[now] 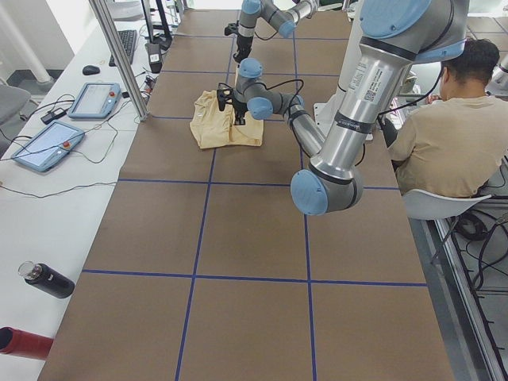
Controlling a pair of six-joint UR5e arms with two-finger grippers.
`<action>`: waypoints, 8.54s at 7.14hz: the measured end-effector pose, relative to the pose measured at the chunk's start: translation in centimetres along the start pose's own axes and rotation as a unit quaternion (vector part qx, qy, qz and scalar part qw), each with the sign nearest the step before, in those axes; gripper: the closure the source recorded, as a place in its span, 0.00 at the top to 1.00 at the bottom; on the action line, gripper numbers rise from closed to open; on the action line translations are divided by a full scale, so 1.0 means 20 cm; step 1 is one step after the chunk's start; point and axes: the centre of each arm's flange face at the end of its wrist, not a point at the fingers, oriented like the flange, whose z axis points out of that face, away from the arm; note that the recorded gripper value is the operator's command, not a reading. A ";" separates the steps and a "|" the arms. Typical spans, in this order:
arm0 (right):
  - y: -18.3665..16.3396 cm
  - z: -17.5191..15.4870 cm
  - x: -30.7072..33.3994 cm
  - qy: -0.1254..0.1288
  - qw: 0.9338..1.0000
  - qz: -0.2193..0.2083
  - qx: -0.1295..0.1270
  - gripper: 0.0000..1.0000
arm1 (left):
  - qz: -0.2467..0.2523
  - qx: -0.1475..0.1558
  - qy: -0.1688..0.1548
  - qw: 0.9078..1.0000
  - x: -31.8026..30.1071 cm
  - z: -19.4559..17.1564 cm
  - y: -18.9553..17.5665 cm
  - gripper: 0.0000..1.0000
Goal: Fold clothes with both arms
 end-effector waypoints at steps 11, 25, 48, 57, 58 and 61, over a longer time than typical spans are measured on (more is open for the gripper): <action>-0.23 0.70 -0.45 0.038 0.996 -0.053 0.054 0.47 | -0.005 0.067 0.013 0.998 -0.15 0.67 -0.45 0.05; 0.56 0.35 0.22 -0.094 0.989 0.094 0.062 0.72 | 0.008 0.088 0.073 0.993 -0.28 0.16 -0.78 0.32; 1.59 -0.49 0.73 0.016 0.998 0.020 -0.063 1.00 | -0.011 -0.103 0.155 0.983 -0.24 -0.13 0.13 0.82; 0.39 -0.13 0.32 -0.030 0.998 0.043 -0.017 1.00 | -0.003 -0.123 0.045 0.991 -0.09 0.31 0.73 0.85; 0.39 -0.13 0.32 -0.030 0.998 0.043 -0.017 1.00 | 0.008 -0.124 0.047 0.991 -0.08 0.32 0.73 0.91; 0.39 -0.12 0.33 -0.029 0.999 0.043 -0.017 1.00 | 0.013 -0.118 0.056 0.991 -0.07 0.30 0.73 0.88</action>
